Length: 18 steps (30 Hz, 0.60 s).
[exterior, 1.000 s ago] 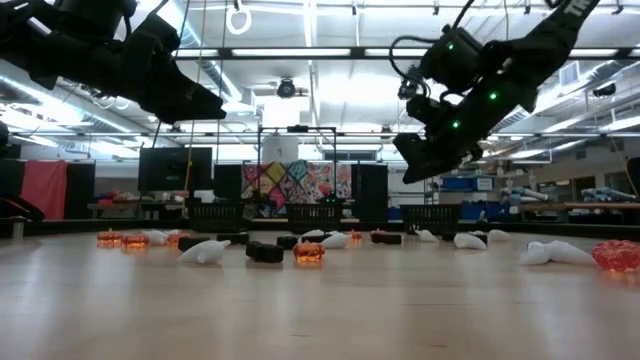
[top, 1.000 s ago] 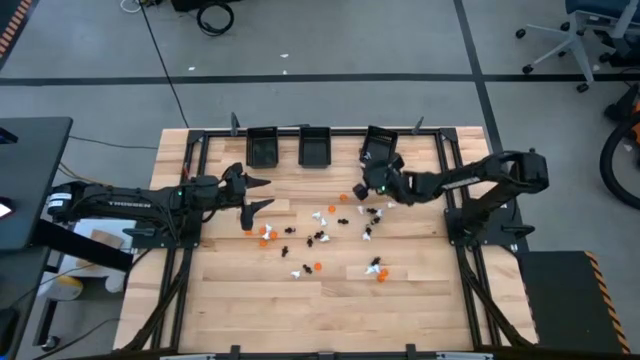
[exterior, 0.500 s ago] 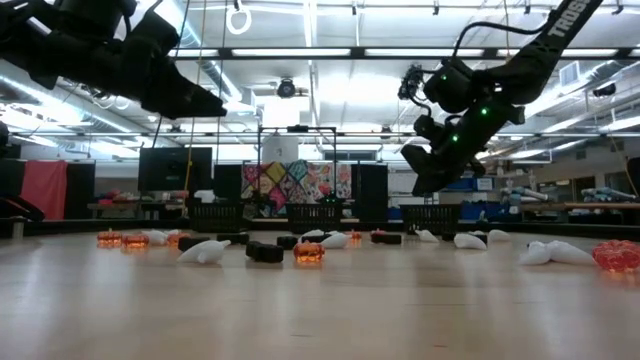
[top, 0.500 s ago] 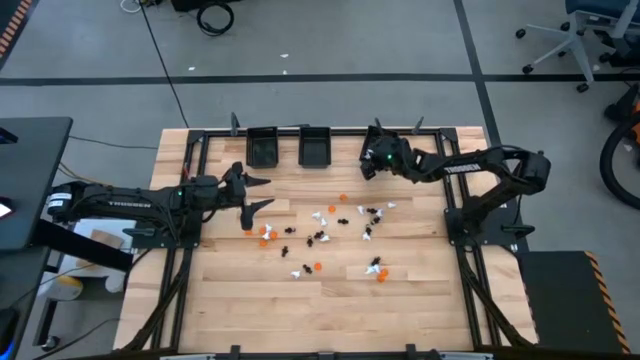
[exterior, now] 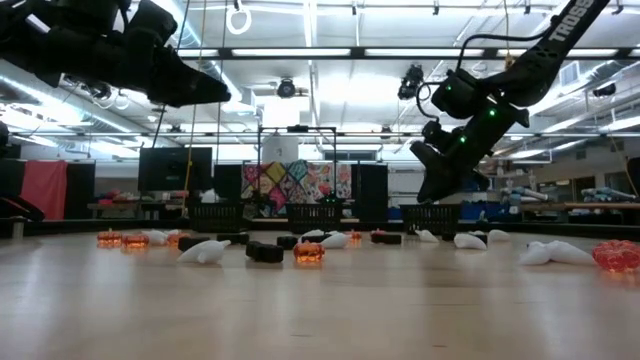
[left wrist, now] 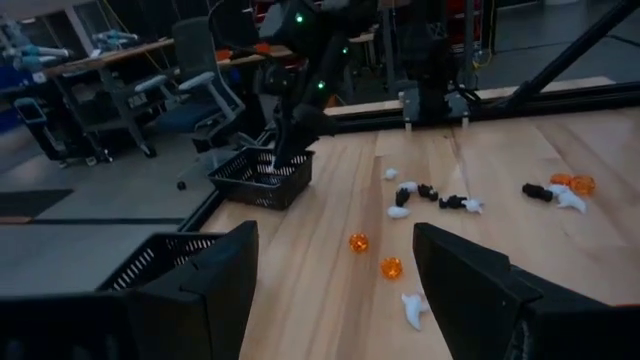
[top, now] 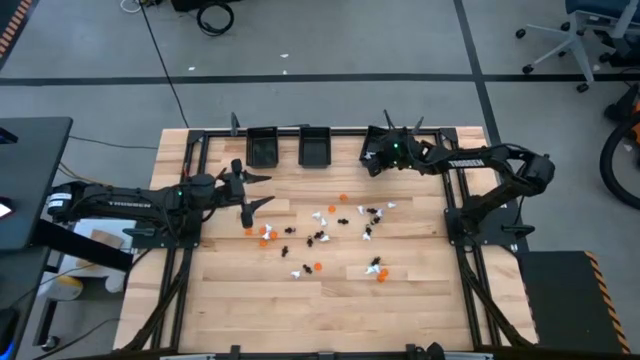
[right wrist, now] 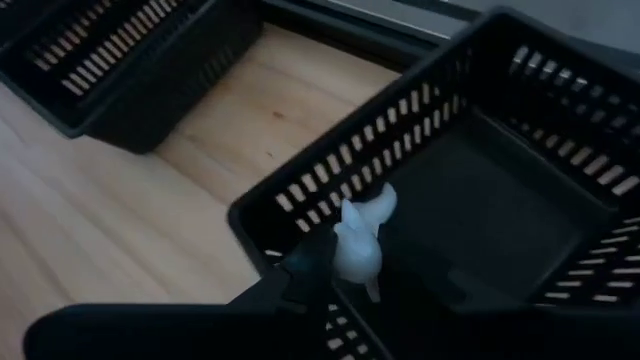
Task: Sort Halloween decoration
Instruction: Put the white ghost toy into the right black basket
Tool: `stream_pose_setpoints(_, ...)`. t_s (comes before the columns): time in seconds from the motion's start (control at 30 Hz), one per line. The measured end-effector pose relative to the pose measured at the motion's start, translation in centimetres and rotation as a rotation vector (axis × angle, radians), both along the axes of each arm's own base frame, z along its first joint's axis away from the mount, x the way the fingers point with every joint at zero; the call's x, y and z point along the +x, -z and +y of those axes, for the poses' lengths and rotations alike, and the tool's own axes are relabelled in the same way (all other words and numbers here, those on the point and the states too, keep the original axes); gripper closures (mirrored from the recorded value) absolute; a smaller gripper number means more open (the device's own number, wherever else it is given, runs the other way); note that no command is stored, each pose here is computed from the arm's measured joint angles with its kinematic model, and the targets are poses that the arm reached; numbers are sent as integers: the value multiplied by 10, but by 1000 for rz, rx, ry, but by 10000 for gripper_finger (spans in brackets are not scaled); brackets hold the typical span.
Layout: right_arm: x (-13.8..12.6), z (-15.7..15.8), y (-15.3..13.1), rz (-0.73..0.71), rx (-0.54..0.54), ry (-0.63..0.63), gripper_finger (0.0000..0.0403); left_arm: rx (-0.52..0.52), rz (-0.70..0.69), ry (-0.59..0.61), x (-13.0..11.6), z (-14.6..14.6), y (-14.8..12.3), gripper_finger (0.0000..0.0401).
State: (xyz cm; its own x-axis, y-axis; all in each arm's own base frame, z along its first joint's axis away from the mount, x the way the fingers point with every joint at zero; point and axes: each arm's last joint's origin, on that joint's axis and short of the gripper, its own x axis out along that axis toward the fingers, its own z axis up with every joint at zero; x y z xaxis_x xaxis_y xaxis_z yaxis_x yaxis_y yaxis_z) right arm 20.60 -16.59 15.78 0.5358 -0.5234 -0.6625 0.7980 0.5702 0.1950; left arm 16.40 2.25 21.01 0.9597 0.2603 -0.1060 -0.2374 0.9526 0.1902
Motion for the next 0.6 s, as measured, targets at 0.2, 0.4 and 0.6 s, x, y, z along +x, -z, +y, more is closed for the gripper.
stream_pose_setpoints(0.2,-2,-2,0,-3,21,-17,293,22,-1,2,0,0,-1,147)
stream_pose_setpoints(0.4,2,-1,-9,-5,-21,-75,276,19,-2,2,0,0,-1,147)
stream_pose_setpoints(0.6,22,36,-31,-29,-146,-203,273,-5,-10,1,0,0,-1,147)
